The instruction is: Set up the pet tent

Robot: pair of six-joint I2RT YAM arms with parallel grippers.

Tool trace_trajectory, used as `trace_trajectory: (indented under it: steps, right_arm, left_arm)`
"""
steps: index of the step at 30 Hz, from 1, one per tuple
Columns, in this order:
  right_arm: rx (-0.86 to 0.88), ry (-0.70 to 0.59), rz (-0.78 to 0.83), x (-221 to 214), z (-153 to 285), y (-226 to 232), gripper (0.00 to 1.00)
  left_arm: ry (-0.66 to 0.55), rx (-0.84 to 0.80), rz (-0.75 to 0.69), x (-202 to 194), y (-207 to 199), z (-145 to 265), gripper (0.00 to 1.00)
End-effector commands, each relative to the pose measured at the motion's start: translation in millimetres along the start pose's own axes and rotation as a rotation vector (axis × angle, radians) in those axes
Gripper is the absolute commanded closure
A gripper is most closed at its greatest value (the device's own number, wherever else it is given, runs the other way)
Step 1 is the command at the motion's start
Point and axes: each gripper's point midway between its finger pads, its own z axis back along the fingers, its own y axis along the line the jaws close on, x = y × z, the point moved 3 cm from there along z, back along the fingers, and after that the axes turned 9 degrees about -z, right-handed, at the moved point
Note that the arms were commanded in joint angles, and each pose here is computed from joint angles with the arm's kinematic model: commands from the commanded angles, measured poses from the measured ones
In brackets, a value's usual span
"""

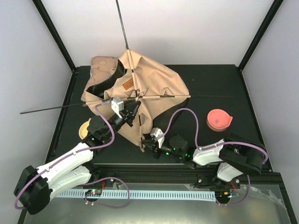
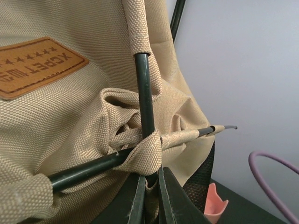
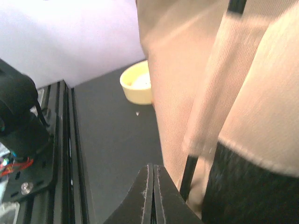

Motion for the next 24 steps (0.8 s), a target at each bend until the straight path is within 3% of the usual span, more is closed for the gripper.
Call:
trace_trajectory:
  steps: [1,6,10,17,24]
  right_arm:
    - [-0.028,-0.113,0.001,30,1,-2,0.99]
    - [-0.052,-0.057,-0.008,13,-5,-10,0.98]
    - [-0.084,0.067,-0.012,-12,-9,-18,0.89]
    - [-0.068,0.170,-0.054,-53,-5,-22,0.75]
    - [-0.058,0.189,-0.078,-66,-19,-25,0.72]
  left_arm:
    - [-0.061,-0.082,-0.023,22,-14,-4,0.98]
    - [-0.064,-0.087,-0.027,19,-15,-4,0.98]
    - [-0.066,-0.051,-0.010,21,-10,-5,0.98]
    - [-0.074,-0.035,0.026,24,-7,-6,0.98]
    - [-0.077,-0.031,0.018,29,-8,-4,0.98]
